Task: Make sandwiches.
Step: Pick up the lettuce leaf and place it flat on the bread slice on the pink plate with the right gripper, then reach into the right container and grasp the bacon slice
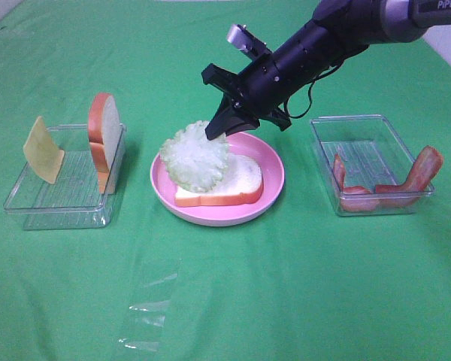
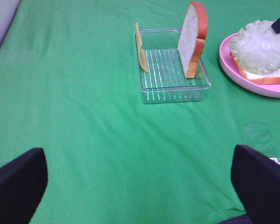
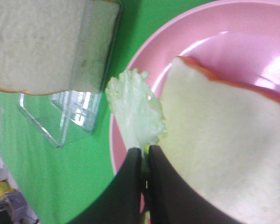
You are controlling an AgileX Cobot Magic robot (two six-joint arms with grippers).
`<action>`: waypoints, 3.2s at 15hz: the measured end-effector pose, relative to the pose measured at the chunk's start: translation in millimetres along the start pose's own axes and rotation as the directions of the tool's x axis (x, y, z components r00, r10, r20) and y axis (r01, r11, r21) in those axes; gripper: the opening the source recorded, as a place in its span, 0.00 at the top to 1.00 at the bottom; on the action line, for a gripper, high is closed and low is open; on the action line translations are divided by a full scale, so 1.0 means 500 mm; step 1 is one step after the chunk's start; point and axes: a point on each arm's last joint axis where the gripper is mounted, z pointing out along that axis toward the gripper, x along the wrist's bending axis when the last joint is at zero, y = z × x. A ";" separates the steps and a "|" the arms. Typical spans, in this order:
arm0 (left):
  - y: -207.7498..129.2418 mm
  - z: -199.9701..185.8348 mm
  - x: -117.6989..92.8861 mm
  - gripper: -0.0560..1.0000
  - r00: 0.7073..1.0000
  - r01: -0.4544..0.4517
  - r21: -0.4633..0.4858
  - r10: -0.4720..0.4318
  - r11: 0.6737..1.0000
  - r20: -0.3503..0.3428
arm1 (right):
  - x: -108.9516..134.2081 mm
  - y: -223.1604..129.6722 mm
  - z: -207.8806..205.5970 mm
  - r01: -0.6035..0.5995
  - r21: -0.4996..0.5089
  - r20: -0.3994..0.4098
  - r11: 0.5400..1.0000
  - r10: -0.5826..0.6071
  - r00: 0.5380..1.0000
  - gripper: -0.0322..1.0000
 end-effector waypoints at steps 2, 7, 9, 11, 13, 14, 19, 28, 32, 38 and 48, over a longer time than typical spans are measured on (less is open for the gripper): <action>0.000 0.000 0.000 0.01 1.000 0.000 0.000 0.000 1.000 0.000 | -0.010 0.003 -0.008 0.020 0.015 0.087 1.000 -0.022 0.996 0.95; 0.000 0.000 0.000 0.01 1.000 0.000 0.000 0.000 1.000 0.000 | -0.015 0.004 -0.011 0.030 0.024 0.133 0.999 -0.033 0.991 0.85; 0.000 0.000 0.000 0.01 1.000 0.000 0.000 0.000 1.000 0.000 | -0.010 0.006 -0.019 0.039 0.015 0.138 0.999 -0.041 0.990 0.39; 0.000 0.000 0.000 0.01 1.000 0.000 0.000 0.000 1.000 0.000 | 0.003 0.008 -0.042 0.075 0.002 0.163 0.997 -0.074 0.984 0.13; 0.000 0.000 0.000 0.01 1.000 0.000 0.000 0.000 1.000 0.000 | 0.029 0.011 -0.085 0.137 -0.023 0.206 0.990 -0.129 0.970 0.04; 0.000 0.000 0.000 0.01 1.000 0.000 0.000 0.000 1.000 0.000 | 0.040 0.008 -0.105 0.162 -0.018 0.227 0.987 -0.154 0.962 0.03; 0.000 0.000 0.000 0.01 1.000 0.000 0.000 0.000 1.000 0.000 | 0.058 -0.034 -0.222 0.095 0.085 0.428 0.992 -0.123 0.895 0.02; 0.000 0.000 0.000 0.01 1.000 0.000 0.000 0.000 1.000 0.000 | -0.152 -0.128 -0.384 -0.228 0.022 0.544 0.973 0.179 0.820 0.02; 0.000 0.000 0.000 0.01 1.000 0.000 0.000 0.000 1.000 0.000 | -0.223 -0.172 -0.371 -0.269 0.019 0.555 0.963 0.214 0.804 0.03; 0.000 0.000 0.000 0.01 1.000 0.000 0.000 0.000 1.000 0.000 | -0.270 -0.165 -0.327 -0.267 0.043 0.555 0.963 0.200 0.808 0.04; 0.000 0.000 0.000 0.01 1.000 0.000 0.000 0.000 1.000 0.000 | -0.283 -0.167 -0.313 -0.294 0.052 0.554 0.954 0.218 0.804 0.45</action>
